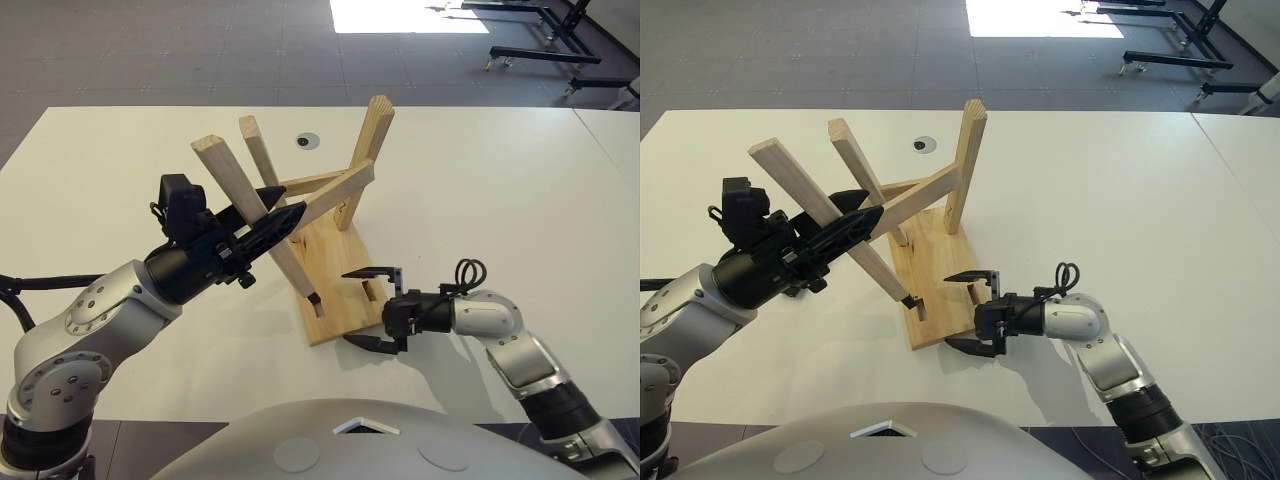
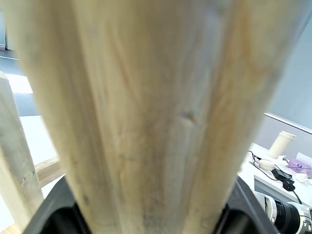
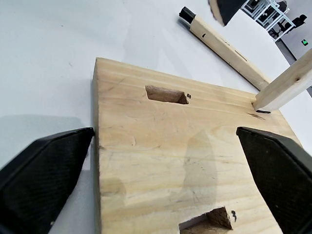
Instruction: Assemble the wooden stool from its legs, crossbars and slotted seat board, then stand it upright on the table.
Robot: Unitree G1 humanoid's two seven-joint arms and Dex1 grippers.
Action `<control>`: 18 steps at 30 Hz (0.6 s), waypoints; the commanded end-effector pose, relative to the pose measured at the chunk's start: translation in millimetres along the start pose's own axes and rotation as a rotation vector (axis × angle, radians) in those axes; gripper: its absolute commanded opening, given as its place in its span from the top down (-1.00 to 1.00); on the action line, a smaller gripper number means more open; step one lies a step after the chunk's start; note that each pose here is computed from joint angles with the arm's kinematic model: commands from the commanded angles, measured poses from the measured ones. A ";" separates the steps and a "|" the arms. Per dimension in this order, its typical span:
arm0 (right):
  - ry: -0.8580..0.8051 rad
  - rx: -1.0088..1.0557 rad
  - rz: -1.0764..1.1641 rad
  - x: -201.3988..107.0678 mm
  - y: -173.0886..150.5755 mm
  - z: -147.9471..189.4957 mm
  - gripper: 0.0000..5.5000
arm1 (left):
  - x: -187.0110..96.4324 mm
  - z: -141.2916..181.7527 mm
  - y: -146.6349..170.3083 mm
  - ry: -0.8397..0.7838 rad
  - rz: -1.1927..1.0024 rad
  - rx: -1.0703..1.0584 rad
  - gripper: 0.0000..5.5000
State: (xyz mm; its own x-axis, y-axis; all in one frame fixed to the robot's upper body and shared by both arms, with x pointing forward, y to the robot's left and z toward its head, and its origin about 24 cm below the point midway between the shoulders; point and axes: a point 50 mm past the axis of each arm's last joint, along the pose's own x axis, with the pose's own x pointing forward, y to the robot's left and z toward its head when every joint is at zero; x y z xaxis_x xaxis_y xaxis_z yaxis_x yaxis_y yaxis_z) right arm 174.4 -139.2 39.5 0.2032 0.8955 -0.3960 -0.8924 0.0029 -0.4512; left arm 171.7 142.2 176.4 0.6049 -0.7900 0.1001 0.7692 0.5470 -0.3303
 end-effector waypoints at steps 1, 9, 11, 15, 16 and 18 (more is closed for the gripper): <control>0.003 0.006 -0.032 7.5 -9.1 -2.7 -0.96 | 1.7 2.6 -0.3 0.012 -0.017 0.016 0.26; 0.001 0.035 -0.170 13.6 -34.1 0.6 -0.96 | 2.7 1.8 2.2 0.022 -0.021 0.028 0.26; -0.037 0.131 -0.171 10.2 -40.8 6.4 -0.96 | 3.4 5.9 3.3 0.009 -0.018 0.036 0.26; -0.169 0.397 -0.054 -20.6 -55.8 24.3 -0.96 | 2.1 28.7 14.1 -0.044 0.005 0.097 0.26; -0.209 0.459 -0.029 -30.3 -61.2 27.8 -0.96 | 2.1 35.5 16.5 -0.048 -0.002 0.130 0.26; -0.255 0.541 -0.009 -45.0 -71.6 29.1 -0.96 | 1.9 45.7 22.0 -0.043 -0.017 0.190 0.26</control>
State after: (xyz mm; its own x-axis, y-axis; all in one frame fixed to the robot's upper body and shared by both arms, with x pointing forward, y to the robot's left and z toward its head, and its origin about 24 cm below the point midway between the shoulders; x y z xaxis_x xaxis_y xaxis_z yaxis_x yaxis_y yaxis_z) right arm 209.7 -154.2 93.6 0.1904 0.9615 -0.1980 -0.9813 0.1920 -0.0110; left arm 192.2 158.8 200.2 0.6135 -0.7767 0.1426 0.7839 0.5772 -0.2287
